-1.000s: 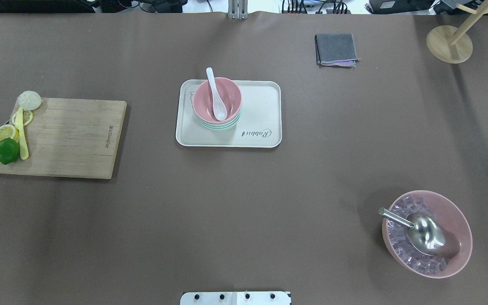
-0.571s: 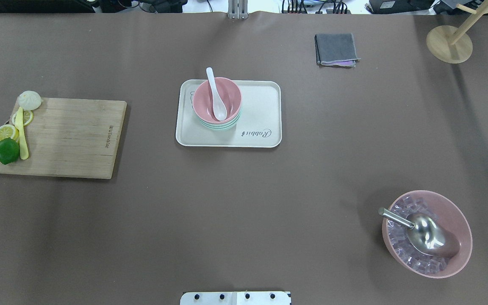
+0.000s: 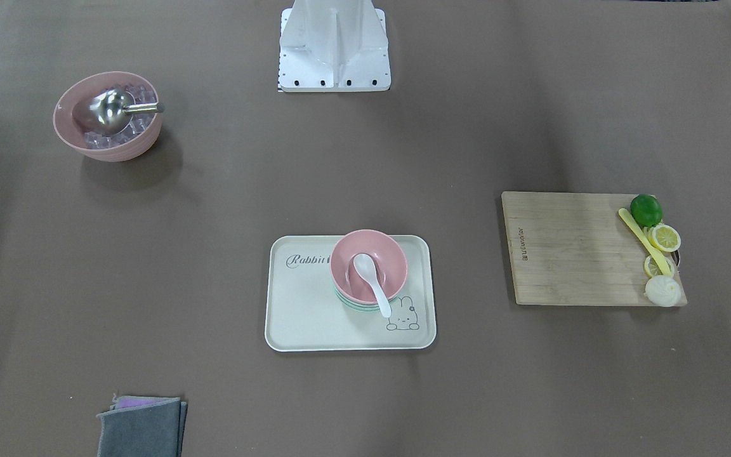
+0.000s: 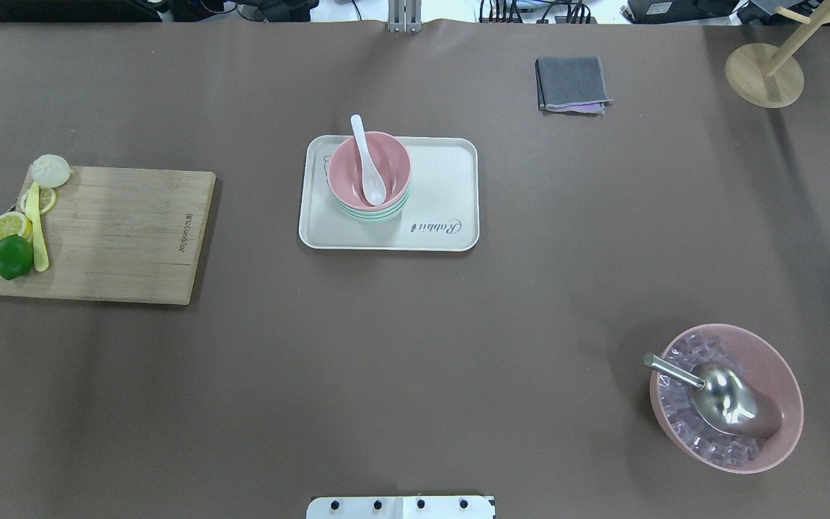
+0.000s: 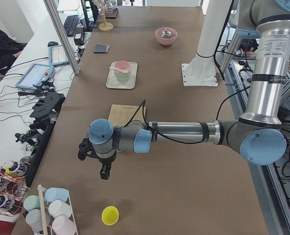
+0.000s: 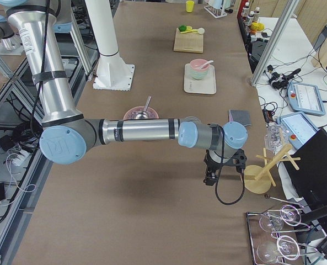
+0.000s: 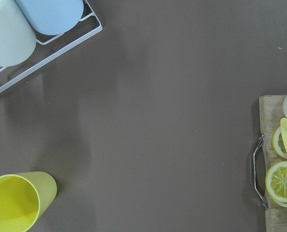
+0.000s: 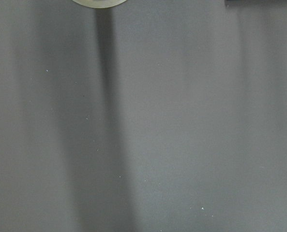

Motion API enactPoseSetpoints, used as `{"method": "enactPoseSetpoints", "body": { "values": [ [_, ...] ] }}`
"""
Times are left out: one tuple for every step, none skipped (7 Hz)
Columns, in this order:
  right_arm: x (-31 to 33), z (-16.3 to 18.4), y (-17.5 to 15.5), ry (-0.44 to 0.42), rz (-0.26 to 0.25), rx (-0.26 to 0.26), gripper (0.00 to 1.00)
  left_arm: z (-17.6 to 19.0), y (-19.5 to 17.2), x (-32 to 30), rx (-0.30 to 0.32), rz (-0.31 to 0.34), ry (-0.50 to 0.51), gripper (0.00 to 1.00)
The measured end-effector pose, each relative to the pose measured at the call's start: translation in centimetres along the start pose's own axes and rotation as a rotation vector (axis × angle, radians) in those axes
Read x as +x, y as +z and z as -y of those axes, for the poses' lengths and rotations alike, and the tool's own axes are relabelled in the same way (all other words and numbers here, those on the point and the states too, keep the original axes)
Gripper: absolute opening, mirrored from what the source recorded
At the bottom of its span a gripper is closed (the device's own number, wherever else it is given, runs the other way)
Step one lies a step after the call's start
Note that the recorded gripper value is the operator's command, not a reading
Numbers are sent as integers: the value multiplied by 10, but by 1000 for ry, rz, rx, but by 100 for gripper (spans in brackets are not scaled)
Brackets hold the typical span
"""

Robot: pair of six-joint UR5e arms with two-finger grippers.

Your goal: Stack pink bowl on green and place spoon

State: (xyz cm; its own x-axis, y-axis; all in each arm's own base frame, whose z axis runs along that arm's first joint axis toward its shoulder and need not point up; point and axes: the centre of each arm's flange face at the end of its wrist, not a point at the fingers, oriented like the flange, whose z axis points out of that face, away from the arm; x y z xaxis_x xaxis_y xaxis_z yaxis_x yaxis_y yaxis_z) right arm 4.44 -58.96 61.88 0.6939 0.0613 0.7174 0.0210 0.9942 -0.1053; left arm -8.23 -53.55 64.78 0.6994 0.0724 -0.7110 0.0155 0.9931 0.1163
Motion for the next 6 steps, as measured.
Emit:
{"method": "enactPoseSetpoints", "body": {
  "values": [
    [0,0,0,-1,0,1,100,0,0,0,0,0,0,99],
    [0,0,0,-1,0,1,100,1,-1,1,1,0,1,99],
    [-1,0,-1,-2,0,1,100,1,-1,1,2,0,2,99],
    [-1,0,-1,-2,0,1,100,1,-1,1,2,0,2,98],
    [0,0,0,-2,0,1,100,1,-1,1,3,-1,2,99],
    [0,0,0,-1,0,0,100,1,-1,2,3,-1,2,99]
  ]
}}
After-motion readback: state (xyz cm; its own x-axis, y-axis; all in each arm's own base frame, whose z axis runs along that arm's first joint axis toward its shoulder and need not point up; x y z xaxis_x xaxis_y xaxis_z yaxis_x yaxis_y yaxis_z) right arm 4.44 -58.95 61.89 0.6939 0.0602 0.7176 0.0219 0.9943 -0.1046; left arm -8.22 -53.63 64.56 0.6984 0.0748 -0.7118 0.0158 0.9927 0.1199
